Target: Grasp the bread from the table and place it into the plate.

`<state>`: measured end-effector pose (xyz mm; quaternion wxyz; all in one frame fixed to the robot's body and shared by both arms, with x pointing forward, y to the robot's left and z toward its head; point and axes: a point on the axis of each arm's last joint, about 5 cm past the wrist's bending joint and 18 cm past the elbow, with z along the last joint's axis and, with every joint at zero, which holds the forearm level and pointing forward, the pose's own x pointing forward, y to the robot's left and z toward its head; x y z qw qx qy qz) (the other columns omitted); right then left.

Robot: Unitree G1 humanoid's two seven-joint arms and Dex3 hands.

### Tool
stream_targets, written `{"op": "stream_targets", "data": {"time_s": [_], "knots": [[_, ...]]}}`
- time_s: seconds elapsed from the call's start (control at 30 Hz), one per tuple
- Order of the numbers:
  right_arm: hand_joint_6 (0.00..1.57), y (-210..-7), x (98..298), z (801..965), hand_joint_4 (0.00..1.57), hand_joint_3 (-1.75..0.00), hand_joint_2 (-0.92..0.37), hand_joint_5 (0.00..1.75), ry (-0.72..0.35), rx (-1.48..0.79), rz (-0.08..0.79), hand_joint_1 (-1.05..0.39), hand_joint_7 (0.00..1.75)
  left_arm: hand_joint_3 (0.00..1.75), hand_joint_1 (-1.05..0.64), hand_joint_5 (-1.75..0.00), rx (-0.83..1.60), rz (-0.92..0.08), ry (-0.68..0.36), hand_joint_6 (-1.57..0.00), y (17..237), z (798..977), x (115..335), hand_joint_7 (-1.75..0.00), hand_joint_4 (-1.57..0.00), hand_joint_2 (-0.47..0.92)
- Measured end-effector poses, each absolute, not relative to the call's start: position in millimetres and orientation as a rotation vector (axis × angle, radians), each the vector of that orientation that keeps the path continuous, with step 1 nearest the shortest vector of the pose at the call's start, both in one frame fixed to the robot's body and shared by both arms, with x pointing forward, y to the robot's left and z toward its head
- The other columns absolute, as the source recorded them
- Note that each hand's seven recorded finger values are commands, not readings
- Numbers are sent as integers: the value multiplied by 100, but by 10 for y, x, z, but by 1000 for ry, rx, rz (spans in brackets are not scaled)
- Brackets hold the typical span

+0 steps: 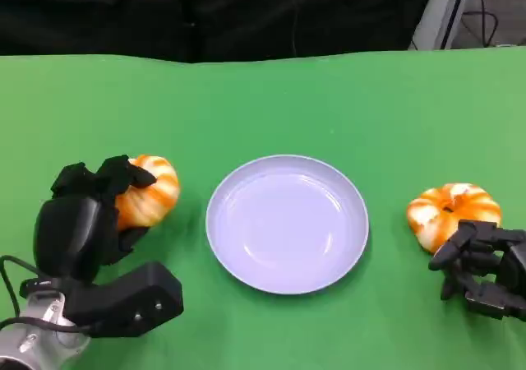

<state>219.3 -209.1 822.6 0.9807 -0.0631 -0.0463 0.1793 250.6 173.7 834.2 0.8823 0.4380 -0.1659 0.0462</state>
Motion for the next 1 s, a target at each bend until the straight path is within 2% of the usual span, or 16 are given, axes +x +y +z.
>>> {"op": "stream_targets", "data": {"time_s": [0.33,0.77,1.0], "knots": [[88,-2089,2193,8226,86,-77,-79,147,-93,-129,360,11,112,40,-6,-168,902,97,-423,-53,1678,8359,2504,-136,-44,92],[89,-2076,2195,8225,87,-78,-77,143,-91,-140,353,12,107,37,-7,-164,886,84,-455,-57,1604,8365,2502,-131,-48,92],[91,-2075,2195,8228,88,-80,-75,142,-96,-142,356,12,102,36,-8,-163,830,49,-501,-57,1435,8374,2494,-128,-49,92]]}}
